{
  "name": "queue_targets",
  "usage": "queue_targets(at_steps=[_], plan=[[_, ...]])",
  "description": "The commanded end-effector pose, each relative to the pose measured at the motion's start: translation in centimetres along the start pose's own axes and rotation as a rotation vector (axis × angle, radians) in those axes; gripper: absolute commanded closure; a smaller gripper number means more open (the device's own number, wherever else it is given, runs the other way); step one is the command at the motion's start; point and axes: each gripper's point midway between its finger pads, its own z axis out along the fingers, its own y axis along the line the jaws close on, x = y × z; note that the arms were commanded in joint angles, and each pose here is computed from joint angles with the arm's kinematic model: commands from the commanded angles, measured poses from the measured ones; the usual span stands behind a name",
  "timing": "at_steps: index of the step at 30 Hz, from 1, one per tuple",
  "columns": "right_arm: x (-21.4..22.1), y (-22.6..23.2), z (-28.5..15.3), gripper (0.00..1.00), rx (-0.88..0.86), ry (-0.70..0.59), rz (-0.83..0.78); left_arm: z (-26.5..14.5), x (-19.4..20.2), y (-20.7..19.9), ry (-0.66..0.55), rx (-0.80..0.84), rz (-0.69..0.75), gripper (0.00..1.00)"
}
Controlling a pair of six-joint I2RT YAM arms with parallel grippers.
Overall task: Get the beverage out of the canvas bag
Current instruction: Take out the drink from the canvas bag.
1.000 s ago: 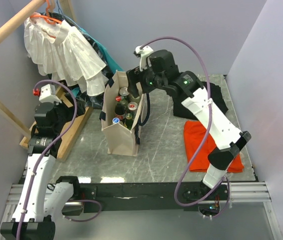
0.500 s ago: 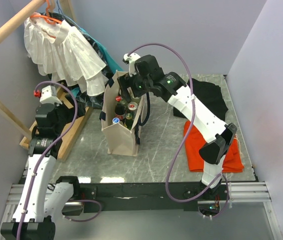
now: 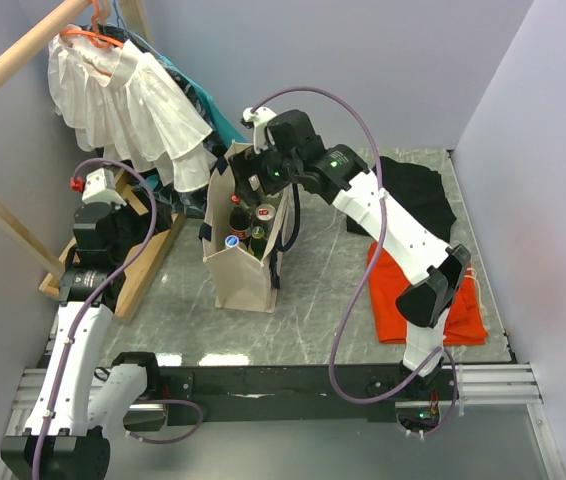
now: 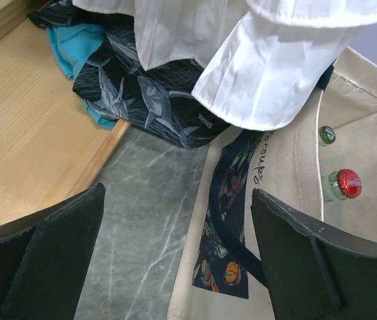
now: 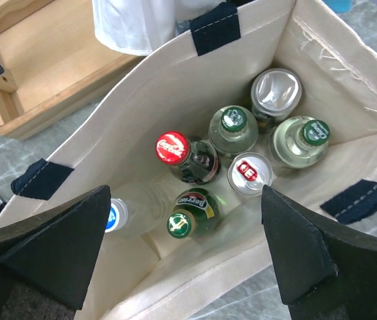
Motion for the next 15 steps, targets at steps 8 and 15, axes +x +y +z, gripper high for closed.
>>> queue_targets(at_steps=[8, 15], plan=[[-1.6, 1.1, 1.2, 0.0, -0.039, -0.037, 0.015, -0.9, -2.9, -1.4, -0.086, 0.041, 0.02, 0.04], [-0.9, 1.0, 2.4, 0.04, -0.034, -0.013, 0.018, -0.8, -2.9, -1.3, -0.075, 0.03, 0.023, 0.04]])
